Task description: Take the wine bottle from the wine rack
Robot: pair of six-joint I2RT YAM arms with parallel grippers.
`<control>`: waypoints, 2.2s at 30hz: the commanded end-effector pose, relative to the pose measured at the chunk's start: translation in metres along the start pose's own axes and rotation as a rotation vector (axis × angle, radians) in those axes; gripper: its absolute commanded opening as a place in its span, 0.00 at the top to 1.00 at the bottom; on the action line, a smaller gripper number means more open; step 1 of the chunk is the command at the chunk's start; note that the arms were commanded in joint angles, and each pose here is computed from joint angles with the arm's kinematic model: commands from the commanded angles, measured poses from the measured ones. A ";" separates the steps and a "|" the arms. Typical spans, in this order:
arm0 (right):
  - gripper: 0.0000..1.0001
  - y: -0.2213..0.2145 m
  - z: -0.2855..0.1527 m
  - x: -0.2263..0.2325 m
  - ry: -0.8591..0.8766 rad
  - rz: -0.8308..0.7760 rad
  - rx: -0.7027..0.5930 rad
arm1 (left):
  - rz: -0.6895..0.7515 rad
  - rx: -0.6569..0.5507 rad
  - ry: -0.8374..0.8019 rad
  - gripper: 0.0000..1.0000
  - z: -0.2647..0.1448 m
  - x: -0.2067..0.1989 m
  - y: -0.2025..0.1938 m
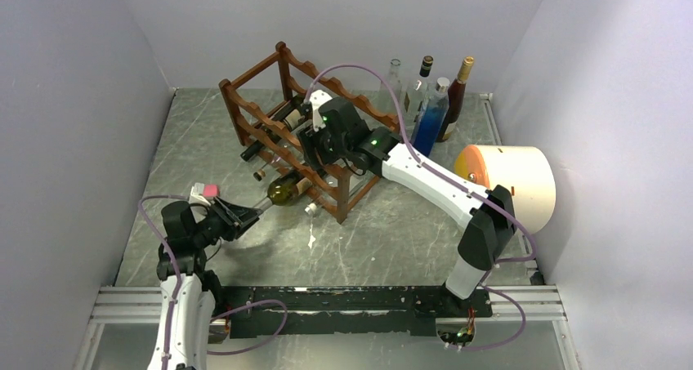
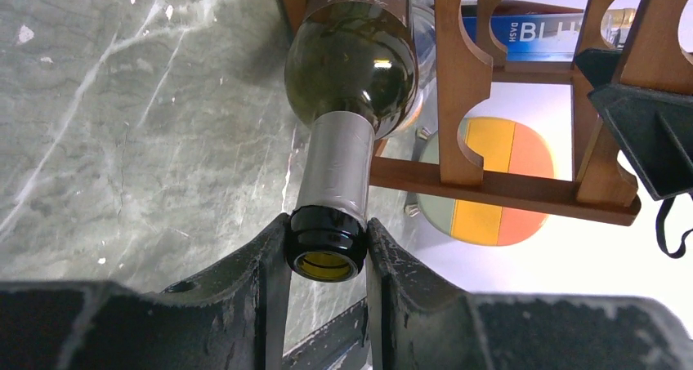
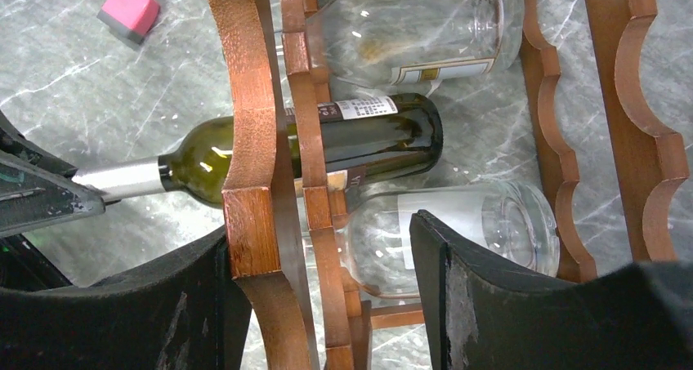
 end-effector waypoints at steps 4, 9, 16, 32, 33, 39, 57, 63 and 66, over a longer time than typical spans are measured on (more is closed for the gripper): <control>0.32 0.010 -0.007 -0.033 -0.106 0.003 -0.063 | -0.030 -0.048 0.114 0.93 -0.014 -0.002 -0.004; 0.32 0.007 -0.005 -0.030 -0.083 0.007 -0.067 | 0.012 -0.089 0.190 0.93 -0.025 -0.004 -0.006; 0.32 0.003 -0.004 -0.030 -0.087 0.009 -0.061 | 0.044 -0.112 0.211 0.93 -0.036 -0.006 -0.012; 0.31 0.002 -0.006 -0.031 -0.104 -0.007 -0.059 | 0.195 -0.227 0.209 0.93 -0.073 -0.038 -0.024; 0.31 0.001 -0.006 -0.031 -0.104 -0.008 -0.055 | 0.217 -0.231 0.210 0.93 -0.075 -0.042 -0.024; 0.30 0.001 -0.005 -0.026 -0.091 -0.024 -0.050 | 0.300 -0.273 0.228 0.93 -0.091 -0.058 -0.025; 0.01 0.077 -0.080 0.025 -0.256 -0.265 -0.068 | 0.469 -0.259 0.205 0.93 -0.104 -0.085 -0.027; 0.01 0.078 -0.081 0.111 0.091 -0.429 -0.212 | 0.524 -0.244 0.196 0.93 -0.106 -0.090 -0.027; 0.00 0.060 -0.069 0.146 0.301 -0.515 -0.324 | 0.561 -0.216 0.188 0.93 -0.106 -0.091 -0.029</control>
Point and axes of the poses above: each gripper's point midway between its finger pads, its own z axis out along the fingers, its own x axis along the line the jaws close on, y = z × x, the point moved 7 cm from there along -z, back along the fingers, and after that the axes turned 15 degrees about -z, right-handed, at the moved point
